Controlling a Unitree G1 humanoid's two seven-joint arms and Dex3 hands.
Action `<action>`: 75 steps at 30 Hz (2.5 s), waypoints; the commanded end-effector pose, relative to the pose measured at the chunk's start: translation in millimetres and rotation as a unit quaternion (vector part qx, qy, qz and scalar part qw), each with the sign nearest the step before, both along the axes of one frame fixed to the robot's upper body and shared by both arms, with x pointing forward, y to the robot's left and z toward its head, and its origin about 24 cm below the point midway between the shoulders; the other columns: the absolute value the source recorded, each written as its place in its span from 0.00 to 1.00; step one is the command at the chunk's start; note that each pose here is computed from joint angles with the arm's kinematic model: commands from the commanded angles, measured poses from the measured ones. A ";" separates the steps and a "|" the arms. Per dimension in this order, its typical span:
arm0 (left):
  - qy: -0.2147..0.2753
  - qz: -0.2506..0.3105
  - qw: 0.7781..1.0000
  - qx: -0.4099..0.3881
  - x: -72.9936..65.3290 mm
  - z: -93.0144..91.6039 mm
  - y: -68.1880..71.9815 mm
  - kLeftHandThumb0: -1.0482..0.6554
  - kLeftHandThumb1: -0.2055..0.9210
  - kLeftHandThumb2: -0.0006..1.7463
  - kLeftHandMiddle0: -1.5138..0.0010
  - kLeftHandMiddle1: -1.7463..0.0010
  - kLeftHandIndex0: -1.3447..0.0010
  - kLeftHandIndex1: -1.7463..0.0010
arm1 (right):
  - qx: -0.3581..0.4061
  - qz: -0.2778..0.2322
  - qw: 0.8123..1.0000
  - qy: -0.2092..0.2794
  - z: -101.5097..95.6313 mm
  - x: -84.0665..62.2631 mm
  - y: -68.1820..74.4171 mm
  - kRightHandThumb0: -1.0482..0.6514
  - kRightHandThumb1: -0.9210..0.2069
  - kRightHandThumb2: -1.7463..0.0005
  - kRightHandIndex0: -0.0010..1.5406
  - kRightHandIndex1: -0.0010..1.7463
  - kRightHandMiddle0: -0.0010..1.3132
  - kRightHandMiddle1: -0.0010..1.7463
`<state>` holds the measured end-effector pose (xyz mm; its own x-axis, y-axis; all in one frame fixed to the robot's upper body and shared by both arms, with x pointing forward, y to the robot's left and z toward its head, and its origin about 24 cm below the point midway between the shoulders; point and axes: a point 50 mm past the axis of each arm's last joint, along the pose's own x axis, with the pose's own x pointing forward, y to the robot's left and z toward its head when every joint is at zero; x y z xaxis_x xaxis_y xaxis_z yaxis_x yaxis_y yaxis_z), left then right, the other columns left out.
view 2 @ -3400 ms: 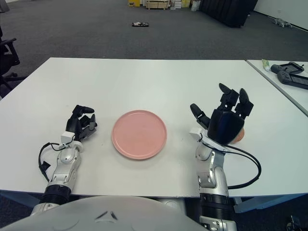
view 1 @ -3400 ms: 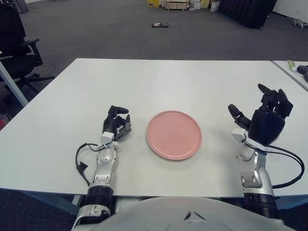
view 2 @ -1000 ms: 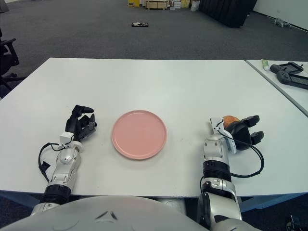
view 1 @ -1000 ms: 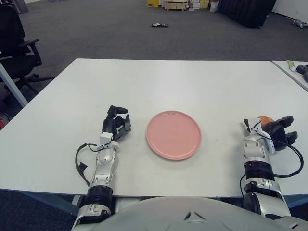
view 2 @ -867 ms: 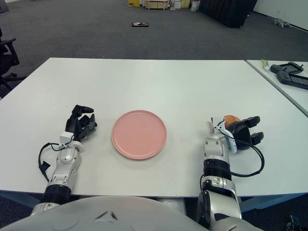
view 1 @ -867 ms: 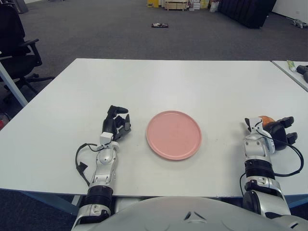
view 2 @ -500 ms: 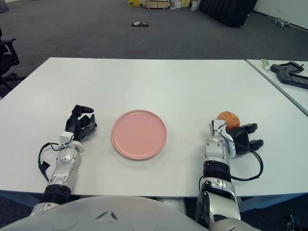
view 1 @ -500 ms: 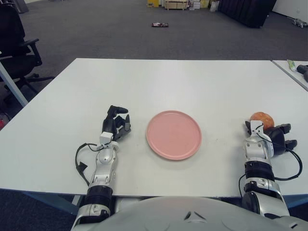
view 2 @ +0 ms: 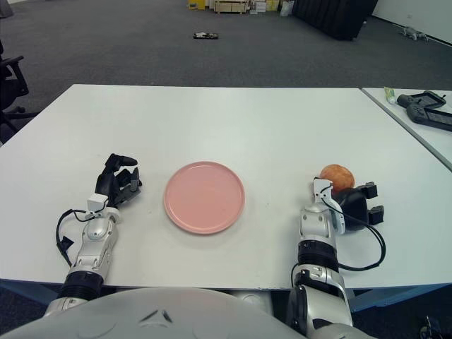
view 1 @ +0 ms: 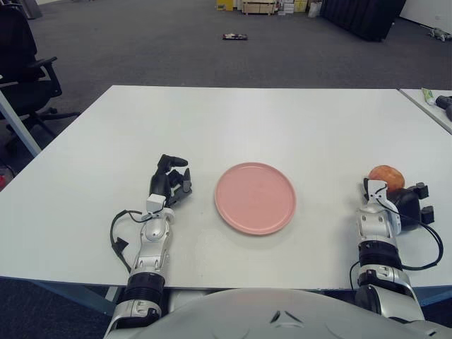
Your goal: Put the apple into the plate.
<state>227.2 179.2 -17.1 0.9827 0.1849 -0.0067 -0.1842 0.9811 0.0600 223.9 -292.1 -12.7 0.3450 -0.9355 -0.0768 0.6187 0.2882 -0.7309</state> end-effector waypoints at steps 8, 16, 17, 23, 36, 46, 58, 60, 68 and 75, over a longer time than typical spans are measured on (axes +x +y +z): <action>0.039 0.013 0.999 0.003 -7.2 -11.3 4.9 0.38 0.73 0.54 0.53 0.00 0.72 0.00 | 0.017 0.004 1.000 -0.008 -13.1 -2.0 -0.1 0.61 0.67 0.15 0.49 1.00 0.36 0.97; 0.040 0.012 0.999 0.005 -6.9 -11.2 5.2 0.38 0.73 0.54 0.52 0.00 0.72 0.00 | -0.002 0.003 1.000 -0.019 -12.0 -0.7 -0.1 0.61 0.76 0.09 0.54 1.00 0.44 0.96; 0.040 0.012 0.999 0.006 -6.8 -11.1 5.2 0.38 0.73 0.54 0.52 0.00 0.72 0.00 | -0.004 0.003 1.000 -0.020 -11.8 -0.6 0.0 0.61 0.77 0.08 0.55 1.00 0.45 0.96; 0.042 0.010 0.999 0.009 -6.6 -11.4 5.7 0.38 0.73 0.54 0.51 0.00 0.72 0.00 | -0.012 0.007 1.000 -0.019 -11.3 -0.2 0.1 0.61 0.80 0.06 0.56 1.00 0.47 0.96; 0.045 0.012 0.999 0.008 -6.1 -11.9 6.5 0.38 0.74 0.53 0.50 0.00 0.72 0.00 | -0.005 0.015 0.994 -0.112 -9.1 -1.5 1.5 0.61 0.79 0.06 0.55 0.99 0.44 1.00; 0.043 0.013 0.999 0.009 -6.0 -11.8 6.9 0.38 0.74 0.53 0.49 0.00 0.72 0.00 | 0.018 -0.004 0.982 -0.187 -6.3 0.2 5.0 0.61 0.79 0.05 0.54 0.99 0.45 1.00; 0.043 0.014 0.999 0.005 -5.1 -11.7 6.9 0.38 0.74 0.54 0.50 0.00 0.72 0.00 | 0.040 -0.002 0.969 -0.243 -3.3 1.7 8.3 0.61 0.79 0.06 0.55 0.99 0.45 1.00; 0.043 0.014 0.999 0.003 -5.0 -11.8 7.0 0.38 0.74 0.54 0.50 0.00 0.72 0.00 | 0.040 -0.002 0.968 -0.249 -2.6 1.9 9.2 0.61 0.79 0.06 0.55 0.98 0.45 1.00; 0.041 0.015 0.999 0.004 -4.5 -11.2 7.0 0.38 0.73 0.54 0.51 0.00 0.72 0.00 | 0.018 0.005 0.964 -0.265 1.4 3.1 14.4 0.61 0.78 0.06 0.54 0.99 0.44 1.00; 0.041 0.013 0.999 0.006 -4.7 -11.2 7.1 0.38 0.73 0.54 0.51 0.00 0.71 0.00 | 0.013 0.051 0.965 -0.257 7.1 8.4 21.5 0.61 0.42 0.34 0.32 1.00 0.28 0.97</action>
